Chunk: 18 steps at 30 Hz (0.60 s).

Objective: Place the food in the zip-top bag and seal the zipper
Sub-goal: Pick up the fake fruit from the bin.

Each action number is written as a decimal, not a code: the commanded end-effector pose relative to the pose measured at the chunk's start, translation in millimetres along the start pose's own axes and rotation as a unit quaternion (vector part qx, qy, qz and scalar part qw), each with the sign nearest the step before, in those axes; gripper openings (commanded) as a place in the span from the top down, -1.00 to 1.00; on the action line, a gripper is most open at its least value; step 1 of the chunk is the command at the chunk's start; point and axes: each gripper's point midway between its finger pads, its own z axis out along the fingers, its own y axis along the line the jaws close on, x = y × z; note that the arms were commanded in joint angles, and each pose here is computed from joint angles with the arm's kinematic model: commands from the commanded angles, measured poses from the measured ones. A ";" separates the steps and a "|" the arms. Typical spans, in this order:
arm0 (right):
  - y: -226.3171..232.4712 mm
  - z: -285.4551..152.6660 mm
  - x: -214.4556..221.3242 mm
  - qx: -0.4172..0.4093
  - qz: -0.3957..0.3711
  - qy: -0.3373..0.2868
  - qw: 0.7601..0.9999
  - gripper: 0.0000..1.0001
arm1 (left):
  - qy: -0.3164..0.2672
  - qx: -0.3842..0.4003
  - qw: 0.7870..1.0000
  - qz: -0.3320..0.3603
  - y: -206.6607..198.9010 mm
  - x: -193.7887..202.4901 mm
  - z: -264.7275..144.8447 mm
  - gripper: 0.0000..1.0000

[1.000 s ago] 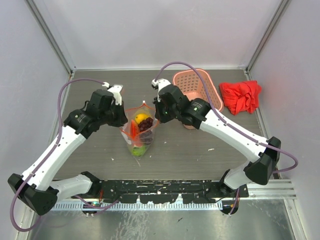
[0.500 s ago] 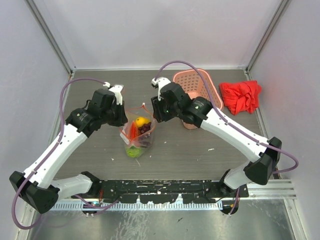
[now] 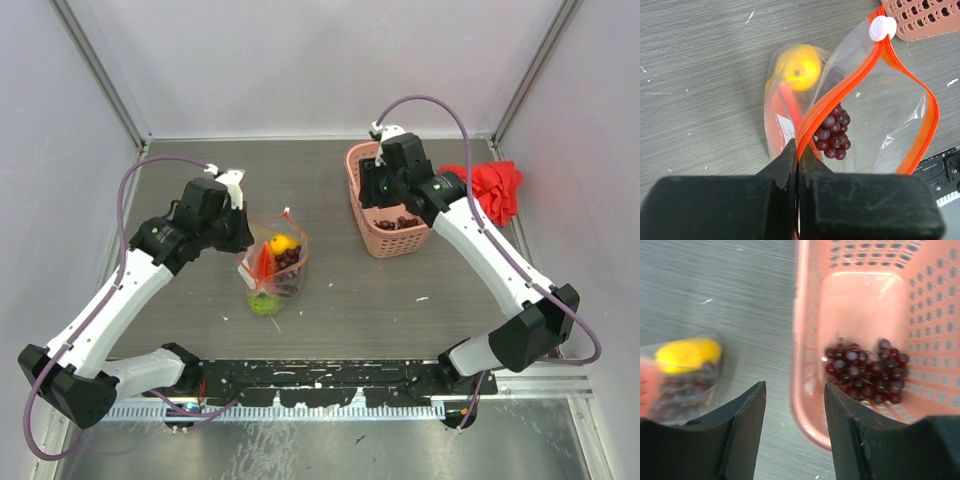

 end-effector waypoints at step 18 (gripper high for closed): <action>-105.0 111.2 84.6 0.001 -0.016 0.179 0.984 -0.44 | -0.038 0.011 0.999 -0.003 -1.6 -14.5 -9.8 1.00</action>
